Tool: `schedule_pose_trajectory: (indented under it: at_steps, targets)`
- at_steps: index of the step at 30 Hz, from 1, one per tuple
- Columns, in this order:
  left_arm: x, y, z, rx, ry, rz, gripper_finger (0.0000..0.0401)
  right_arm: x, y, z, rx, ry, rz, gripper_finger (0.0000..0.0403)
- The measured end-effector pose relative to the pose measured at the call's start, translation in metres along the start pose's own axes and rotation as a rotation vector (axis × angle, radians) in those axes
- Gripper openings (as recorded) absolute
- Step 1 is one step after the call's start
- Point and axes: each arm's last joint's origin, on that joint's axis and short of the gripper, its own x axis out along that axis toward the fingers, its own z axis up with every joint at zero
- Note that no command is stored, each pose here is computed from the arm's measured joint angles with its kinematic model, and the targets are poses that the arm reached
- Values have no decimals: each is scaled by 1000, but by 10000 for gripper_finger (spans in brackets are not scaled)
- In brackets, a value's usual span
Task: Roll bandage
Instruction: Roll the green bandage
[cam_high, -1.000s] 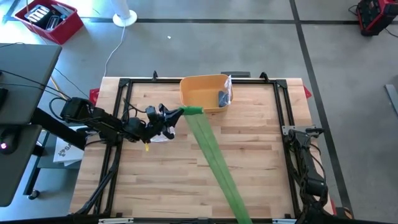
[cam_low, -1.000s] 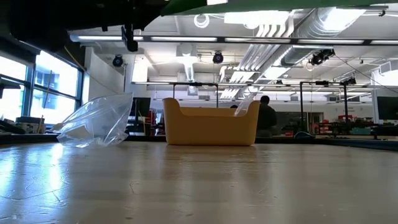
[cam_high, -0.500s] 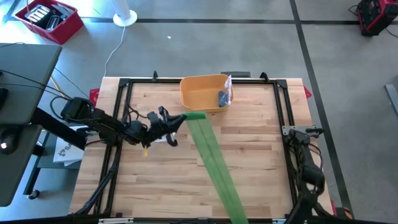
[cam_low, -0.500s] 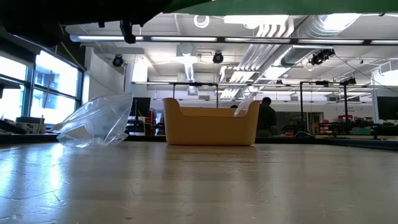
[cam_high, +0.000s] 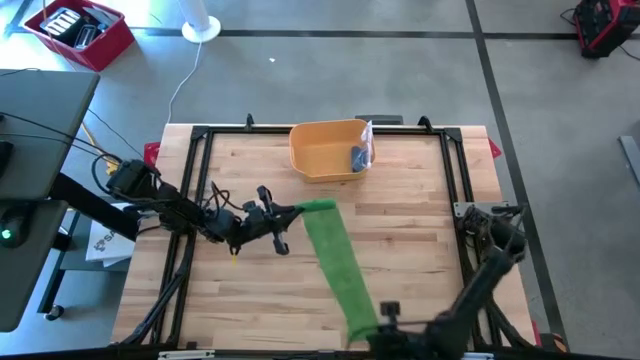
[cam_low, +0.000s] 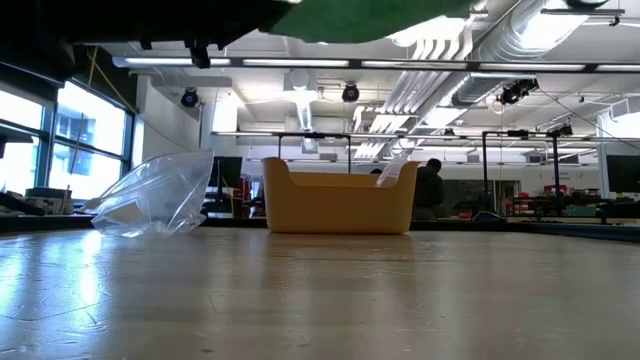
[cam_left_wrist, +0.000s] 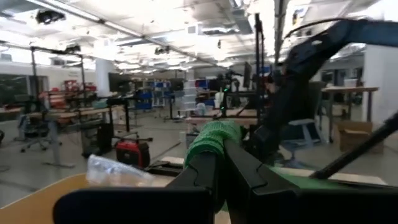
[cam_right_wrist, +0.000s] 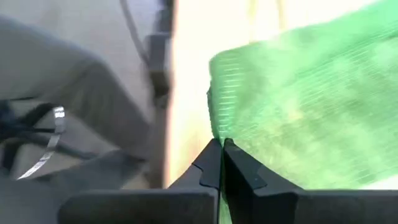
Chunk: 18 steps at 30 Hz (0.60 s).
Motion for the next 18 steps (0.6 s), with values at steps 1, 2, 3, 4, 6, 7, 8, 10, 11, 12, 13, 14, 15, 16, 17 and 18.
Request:
schedule_pose_trajectory:
  at_steps: [1,2,3,4,6,7,8,10,11,12,13,14,15,16,17,18]
  targets:
    - [-1,-2,1,-2,-4,-8,5,6,-6,5,-1,-5,-27,0]
    - [-2,-3,1,-5,-5,-16,5,14,-12,10,8,-6,-51,0]
    - [-4,-5,1,-5,-4,-27,5,21,-18,14,8,-2,-74,0]
    - [-5,-7,2,-4,-2,-36,5,31,-22,17,1,10,-93,1]
    - [-7,-9,2,1,-4,-49,5,47,-31,20,-16,49,-111,10]
    - [-8,-11,2,5,-4,-56,5,53,-36,22,-18,64,-117,19]
    - [-9,-12,3,9,-2,-63,5,57,-40,25,-9,76,-117,30]
    - [-11,-14,2,15,3,-76,5,62,-48,30,-3,104,-102,59]
    - [-12,-15,3,15,2,-82,5,62,-52,32,-15,123,-85,74]
    - [-12,-16,3,14,1,-87,5,60,-55,34,-34,145,-65,90]
    - [-13,-17,3,13,2,-91,5,55,-58,36,-40,153,-53,105]
    - [-14,-18,3,12,2,-96,5,47,-62,39,-40,142,-48,120]
    - [-15,-19,3,12,3,-101,5,37,-65,42,-39,128,-45,133]
    - [-16,-20,3,11,3,-106,5,25,-68,44,-42,116,-43,146]
    - [-17,-21,4,10,4,-111,5,14,-70,44,-49,106,-48,158]
    - [-17,-22,4,9,4,-117,5,4,-72,44,-55,103,-63,167]
